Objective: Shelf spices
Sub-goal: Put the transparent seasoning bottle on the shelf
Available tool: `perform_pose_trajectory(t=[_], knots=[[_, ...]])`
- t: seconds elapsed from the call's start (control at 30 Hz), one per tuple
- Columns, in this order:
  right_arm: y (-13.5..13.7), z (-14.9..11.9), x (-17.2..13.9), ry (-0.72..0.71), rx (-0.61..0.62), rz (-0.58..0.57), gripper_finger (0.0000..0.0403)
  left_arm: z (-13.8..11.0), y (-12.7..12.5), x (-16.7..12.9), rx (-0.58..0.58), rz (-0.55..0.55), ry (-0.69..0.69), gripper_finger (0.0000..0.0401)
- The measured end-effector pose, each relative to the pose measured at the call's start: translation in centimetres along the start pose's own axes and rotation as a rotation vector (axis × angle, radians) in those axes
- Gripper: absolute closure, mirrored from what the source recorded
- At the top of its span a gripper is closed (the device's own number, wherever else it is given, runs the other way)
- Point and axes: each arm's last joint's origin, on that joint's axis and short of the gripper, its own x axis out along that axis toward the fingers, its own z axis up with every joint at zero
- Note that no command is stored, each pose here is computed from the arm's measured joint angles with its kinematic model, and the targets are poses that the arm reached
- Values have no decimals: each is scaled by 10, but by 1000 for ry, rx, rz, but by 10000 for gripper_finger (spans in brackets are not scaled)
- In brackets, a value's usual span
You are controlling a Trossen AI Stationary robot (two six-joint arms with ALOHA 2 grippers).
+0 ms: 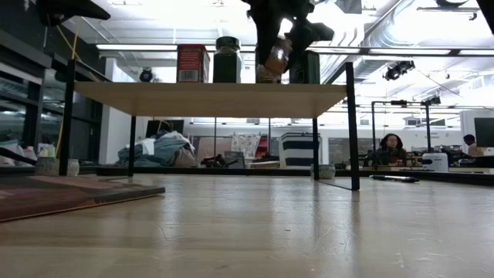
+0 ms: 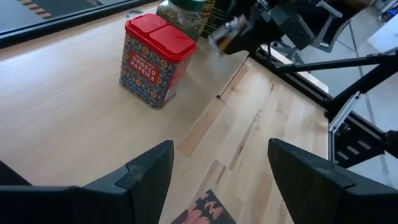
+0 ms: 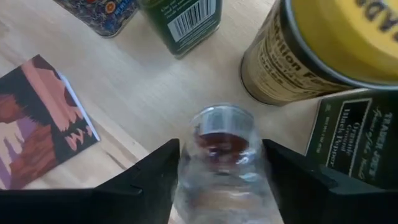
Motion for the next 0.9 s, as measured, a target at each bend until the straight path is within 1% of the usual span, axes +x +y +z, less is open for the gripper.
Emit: perform_pose_trajectory(t=[0.17,0.27,0.4,0.5,0.7,0.77,0.8,0.9], knots=[[2,0,5,-1,-26,-10,162,0,0,0,3,1,1,144],[4,1,6,-23,-32,-10,158,0,0,0,9,0,2,144],[5,7,-1,-90,-80,-19,157,0,0,0,10,-1,6,144],[5,13,-14,-147,-116,-15,157,-1,0,0,10,-3,9,144],[7,21,-58,-245,-156,38,157,-2,-1,0,12,-27,47,144],[7,17,-72,-268,-153,21,158,-2,-1,0,14,-28,52,144],[6,13,-77,-272,-131,4,162,-2,0,0,15,-26,53,144],[0,-4,-85,-208,-52,-82,189,-2,0,0,18,-23,52,144]])
